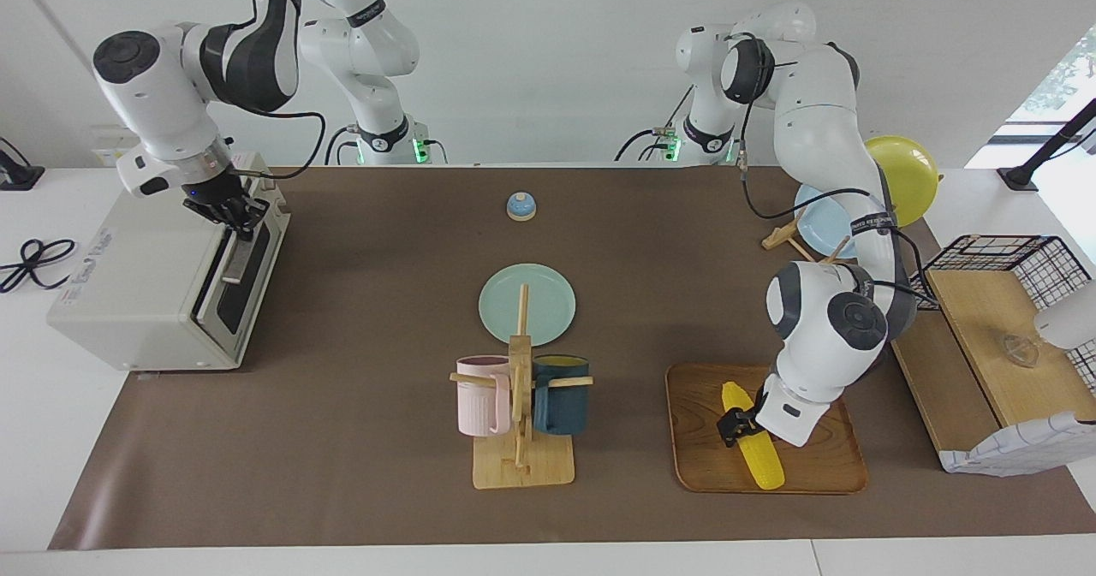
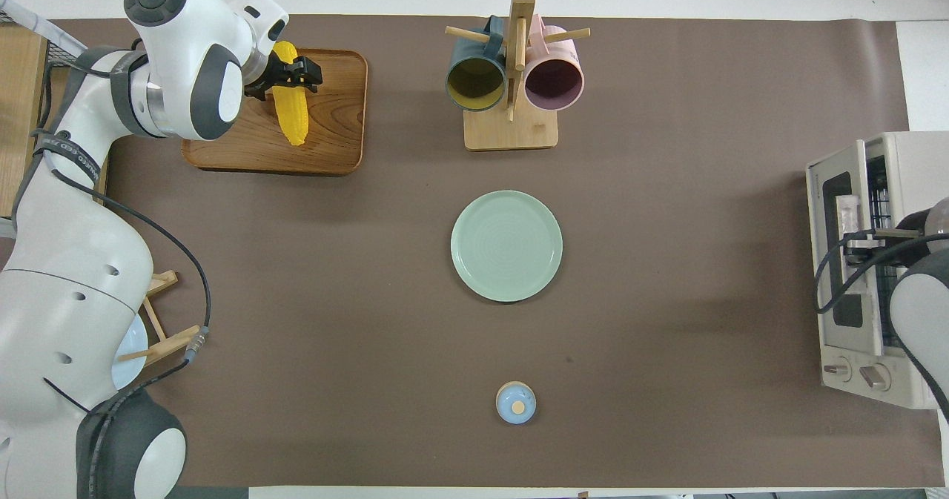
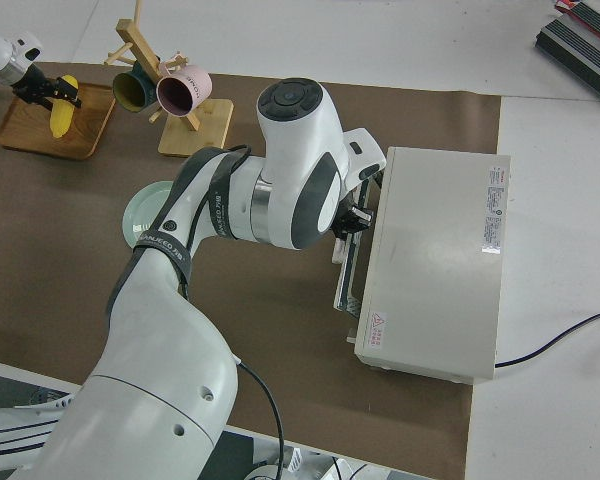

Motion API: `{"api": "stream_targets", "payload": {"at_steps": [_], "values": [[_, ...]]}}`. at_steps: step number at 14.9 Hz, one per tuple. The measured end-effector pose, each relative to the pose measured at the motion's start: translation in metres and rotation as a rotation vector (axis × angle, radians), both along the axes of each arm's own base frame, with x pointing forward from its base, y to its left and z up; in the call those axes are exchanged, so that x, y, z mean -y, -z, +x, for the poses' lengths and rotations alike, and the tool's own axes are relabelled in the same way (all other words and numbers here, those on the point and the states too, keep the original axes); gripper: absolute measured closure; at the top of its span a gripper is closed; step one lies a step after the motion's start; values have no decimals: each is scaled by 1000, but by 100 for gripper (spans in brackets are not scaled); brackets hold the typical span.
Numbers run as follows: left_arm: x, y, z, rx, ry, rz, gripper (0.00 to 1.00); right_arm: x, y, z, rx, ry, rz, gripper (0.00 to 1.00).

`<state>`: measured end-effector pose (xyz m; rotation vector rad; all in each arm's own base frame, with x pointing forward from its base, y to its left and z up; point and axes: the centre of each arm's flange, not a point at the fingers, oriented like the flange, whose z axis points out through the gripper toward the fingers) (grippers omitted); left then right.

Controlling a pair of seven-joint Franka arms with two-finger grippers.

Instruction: Put corn in oven

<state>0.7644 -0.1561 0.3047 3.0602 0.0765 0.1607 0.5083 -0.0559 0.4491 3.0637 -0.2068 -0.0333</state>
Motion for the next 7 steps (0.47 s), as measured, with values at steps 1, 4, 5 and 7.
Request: {"api": "stream_targets", "payload": {"at_steps": [1, 4, 5, 7], "values": [[1, 0, -1, -4, 1, 1, 23, -14, 11, 7, 12, 2, -1, 99], [3, -3, 0, -3, 6, -2, 46, -41, 43, 20, -3, 0, 3, 99], [4, -6, 1, 3, 7, -4, 46, -45, 50, 22, -8, -1, 9, 99], [6, -22, 2, 24, 5, -18, 46, -47, 59, 24, -10, 2, 19, 99]]}}
